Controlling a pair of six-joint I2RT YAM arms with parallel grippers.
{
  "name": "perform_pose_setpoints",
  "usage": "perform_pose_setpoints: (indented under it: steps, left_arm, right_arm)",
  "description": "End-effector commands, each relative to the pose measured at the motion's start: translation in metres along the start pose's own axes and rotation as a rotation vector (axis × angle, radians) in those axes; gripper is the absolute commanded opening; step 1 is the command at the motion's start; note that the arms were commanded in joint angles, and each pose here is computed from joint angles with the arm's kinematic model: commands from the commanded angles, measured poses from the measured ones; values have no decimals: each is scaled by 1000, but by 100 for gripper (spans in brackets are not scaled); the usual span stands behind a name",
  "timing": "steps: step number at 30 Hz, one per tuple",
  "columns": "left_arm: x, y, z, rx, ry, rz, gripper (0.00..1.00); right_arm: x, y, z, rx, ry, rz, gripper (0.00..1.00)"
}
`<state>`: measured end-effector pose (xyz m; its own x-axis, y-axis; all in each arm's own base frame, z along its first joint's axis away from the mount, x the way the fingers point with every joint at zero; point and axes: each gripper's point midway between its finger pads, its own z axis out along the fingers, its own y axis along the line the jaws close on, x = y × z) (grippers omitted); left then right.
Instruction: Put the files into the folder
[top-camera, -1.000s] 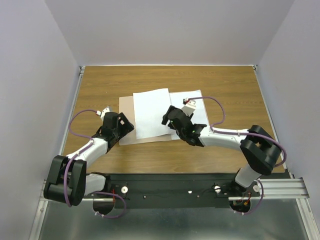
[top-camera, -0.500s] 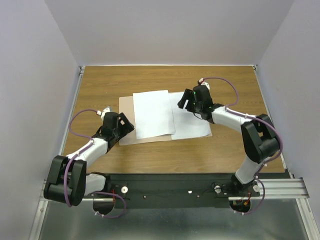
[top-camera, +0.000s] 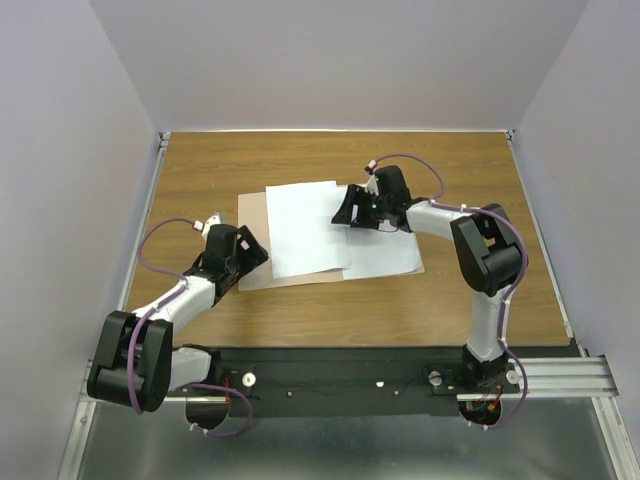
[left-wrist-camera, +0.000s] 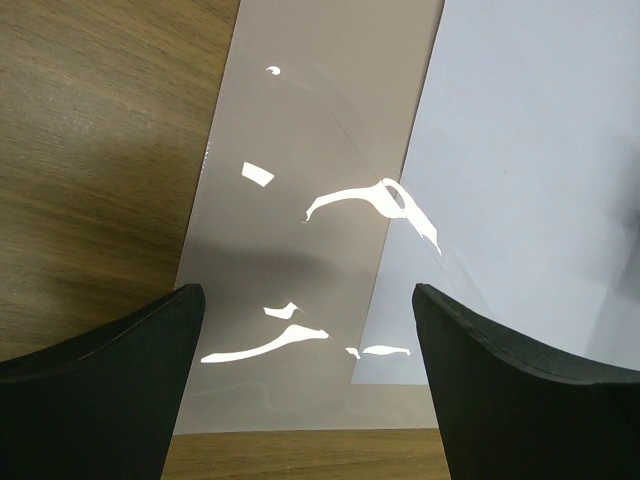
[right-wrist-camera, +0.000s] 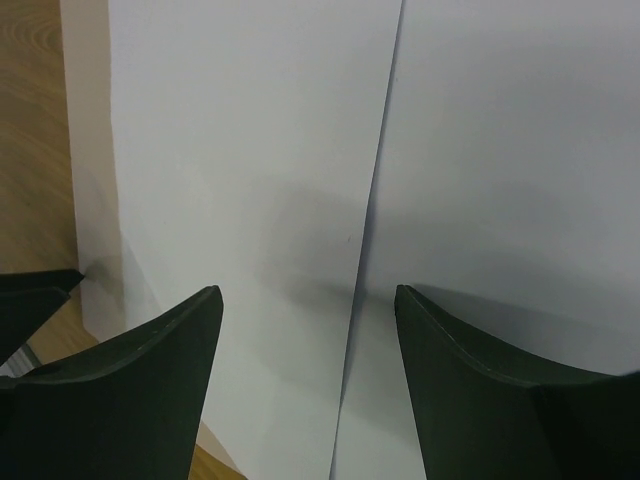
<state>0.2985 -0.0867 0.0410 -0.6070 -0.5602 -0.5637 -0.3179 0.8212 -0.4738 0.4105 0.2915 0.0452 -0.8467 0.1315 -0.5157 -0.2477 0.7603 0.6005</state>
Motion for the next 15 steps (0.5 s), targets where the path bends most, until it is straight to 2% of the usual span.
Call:
perform_pose_setpoints:
  steps: [1,9,15]
  left_arm:
    - [22,17,0,-51,80,2,95]
    - [23,18,0,-53,80,3,95]
    - [23,18,-1,-50,79,-2,95]
  right_arm:
    - [8,6,8,-64,54,-3,78]
    - [19,8,15,-110,99,37,75]
    - [24,9,19,-137,120,84,68]
